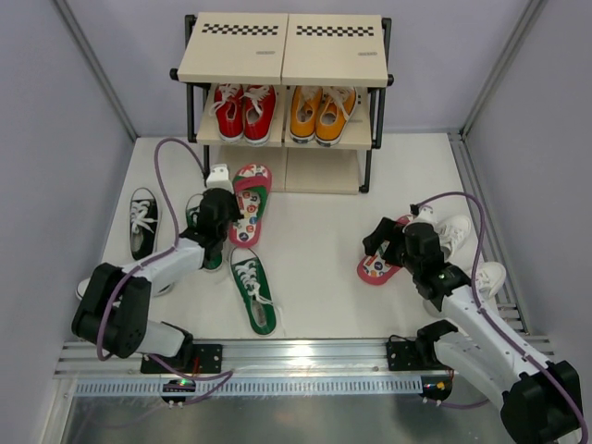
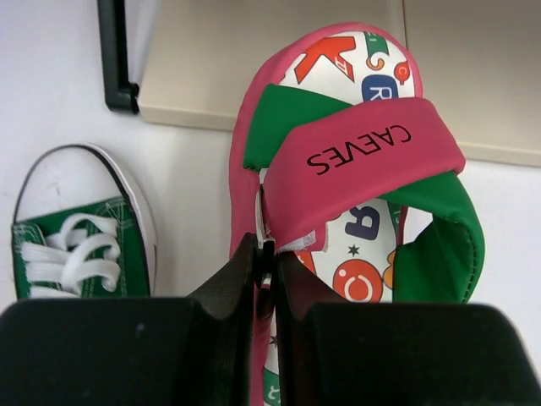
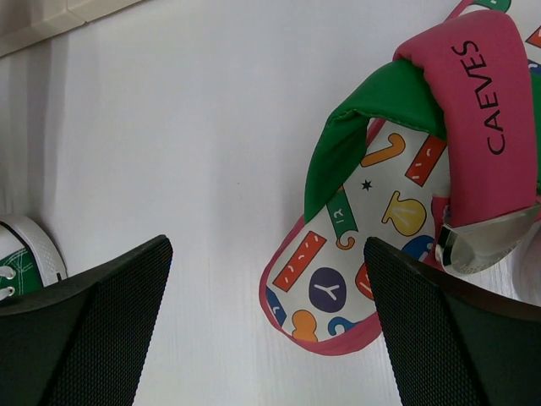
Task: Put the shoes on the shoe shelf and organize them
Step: Place the shoe at the shoe shelf.
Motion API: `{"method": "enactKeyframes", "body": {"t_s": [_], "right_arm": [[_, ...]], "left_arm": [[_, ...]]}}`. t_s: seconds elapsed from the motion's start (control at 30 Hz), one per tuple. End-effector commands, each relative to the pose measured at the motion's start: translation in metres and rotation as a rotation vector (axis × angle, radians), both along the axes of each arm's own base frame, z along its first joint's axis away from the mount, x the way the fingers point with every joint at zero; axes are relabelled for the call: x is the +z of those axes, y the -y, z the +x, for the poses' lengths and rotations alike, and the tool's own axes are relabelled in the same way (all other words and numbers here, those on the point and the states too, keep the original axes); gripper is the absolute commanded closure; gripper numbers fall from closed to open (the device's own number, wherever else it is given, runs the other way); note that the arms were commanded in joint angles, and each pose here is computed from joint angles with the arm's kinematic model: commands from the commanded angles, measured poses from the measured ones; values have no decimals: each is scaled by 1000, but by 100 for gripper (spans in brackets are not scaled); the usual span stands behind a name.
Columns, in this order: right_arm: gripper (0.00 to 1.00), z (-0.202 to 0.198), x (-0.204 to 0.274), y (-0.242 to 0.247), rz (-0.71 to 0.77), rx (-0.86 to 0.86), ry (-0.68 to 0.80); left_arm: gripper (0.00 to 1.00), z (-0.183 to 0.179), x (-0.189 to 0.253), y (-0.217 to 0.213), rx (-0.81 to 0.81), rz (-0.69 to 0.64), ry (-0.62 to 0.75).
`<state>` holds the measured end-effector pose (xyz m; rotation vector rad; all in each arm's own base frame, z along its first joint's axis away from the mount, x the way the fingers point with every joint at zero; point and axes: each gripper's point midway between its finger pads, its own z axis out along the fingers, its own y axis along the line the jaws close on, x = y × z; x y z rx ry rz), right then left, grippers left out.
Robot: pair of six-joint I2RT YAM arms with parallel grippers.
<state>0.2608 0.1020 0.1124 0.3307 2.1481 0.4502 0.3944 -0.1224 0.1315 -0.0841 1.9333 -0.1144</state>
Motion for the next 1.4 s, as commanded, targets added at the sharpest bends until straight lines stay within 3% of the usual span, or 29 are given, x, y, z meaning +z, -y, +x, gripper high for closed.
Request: {"method": "enactKeyframes", "body": {"t_s": [0.0,0.17,0.33,0.87,1.37], "right_arm": [[1,12,12,-5,24,7,51],[1,19,8,-10,21,19,32],[0,27,10,-13,21,21,35],[0,39,24,-13,31,-6,89],[0,57,30,-16,14,-5,108]], "left_arm": [[100,33,65,5,-12,-83,242],[100,54,75,-3,-12,-116,306],[100,76,63,-17,6,-117,285],[100,147,79,-42,-35,-262,467],[100,193,61,-54,-47,-221,459]]}}
